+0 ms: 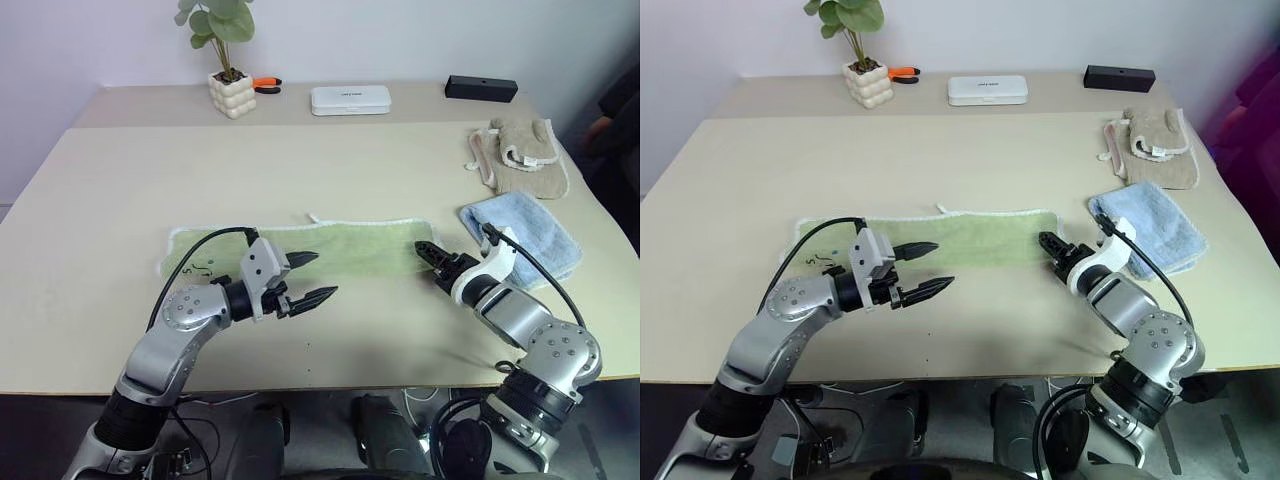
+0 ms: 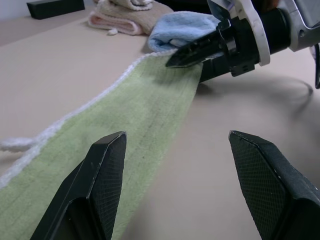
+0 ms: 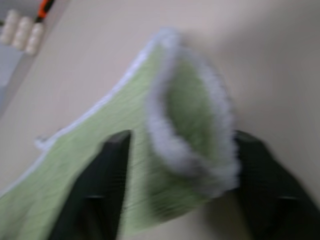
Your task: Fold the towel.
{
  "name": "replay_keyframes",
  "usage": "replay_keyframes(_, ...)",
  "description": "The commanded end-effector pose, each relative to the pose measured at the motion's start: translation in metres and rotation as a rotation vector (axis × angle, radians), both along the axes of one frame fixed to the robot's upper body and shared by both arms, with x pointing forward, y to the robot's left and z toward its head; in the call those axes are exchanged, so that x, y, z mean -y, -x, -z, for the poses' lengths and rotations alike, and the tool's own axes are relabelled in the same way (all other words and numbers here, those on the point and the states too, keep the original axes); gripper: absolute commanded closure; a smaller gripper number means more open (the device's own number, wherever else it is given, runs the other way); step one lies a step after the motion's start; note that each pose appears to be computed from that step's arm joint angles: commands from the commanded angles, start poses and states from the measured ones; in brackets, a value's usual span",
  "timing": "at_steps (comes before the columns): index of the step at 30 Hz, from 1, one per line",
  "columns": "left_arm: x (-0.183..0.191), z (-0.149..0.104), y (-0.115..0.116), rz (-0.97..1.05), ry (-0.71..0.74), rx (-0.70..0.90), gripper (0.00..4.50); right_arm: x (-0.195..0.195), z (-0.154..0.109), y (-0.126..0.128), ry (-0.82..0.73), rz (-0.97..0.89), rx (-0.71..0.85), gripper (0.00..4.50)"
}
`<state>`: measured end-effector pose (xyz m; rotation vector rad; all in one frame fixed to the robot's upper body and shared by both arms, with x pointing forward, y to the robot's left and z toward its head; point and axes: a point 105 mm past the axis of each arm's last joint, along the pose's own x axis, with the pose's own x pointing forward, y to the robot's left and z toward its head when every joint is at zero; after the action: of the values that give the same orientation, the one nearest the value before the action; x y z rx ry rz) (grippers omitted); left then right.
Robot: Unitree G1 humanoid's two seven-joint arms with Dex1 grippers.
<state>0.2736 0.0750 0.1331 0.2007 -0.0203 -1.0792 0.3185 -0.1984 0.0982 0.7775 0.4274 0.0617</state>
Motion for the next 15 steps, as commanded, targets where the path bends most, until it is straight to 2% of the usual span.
replay_keyframes(1, -0.001, -0.008, 0.004, -0.001, 0.003, 0.046, 1.14, 0.009, -0.014, 0.0, 0.01, 0.029, 0.054, 3.75)
replay_keyframes(2, -0.001, -0.008, 0.004, -0.002, 0.003, 0.045, 1.14, 0.011, -0.018, 0.0, 0.012, 0.033, 0.066, 4.27)
replay_keyframes(3, -0.001, -0.008, 0.004, -0.003, 0.003, 0.045, 1.14, 0.012, -0.02, 0.0, 0.013, 0.035, 0.073, 4.45)
replay_keyframes(6, -0.003, -0.007, 0.001, -0.021, -0.001, 0.049, 1.14, 0.029, -0.039, 0.003, 0.122, 0.025, 0.129, 4.45)
replay_keyframes(11, -0.021, -0.006, -0.015, -0.11, -0.012, 0.053, 1.14, 0.053, -0.077, 0.009, 0.391, -0.051, 0.232, 4.45)
replay_keyframes(15, -0.025, -0.006, -0.019, -0.12, -0.021, 0.062, 1.14, 0.02, -0.106, 0.007, 0.594, -0.276, 0.346, 4.45)
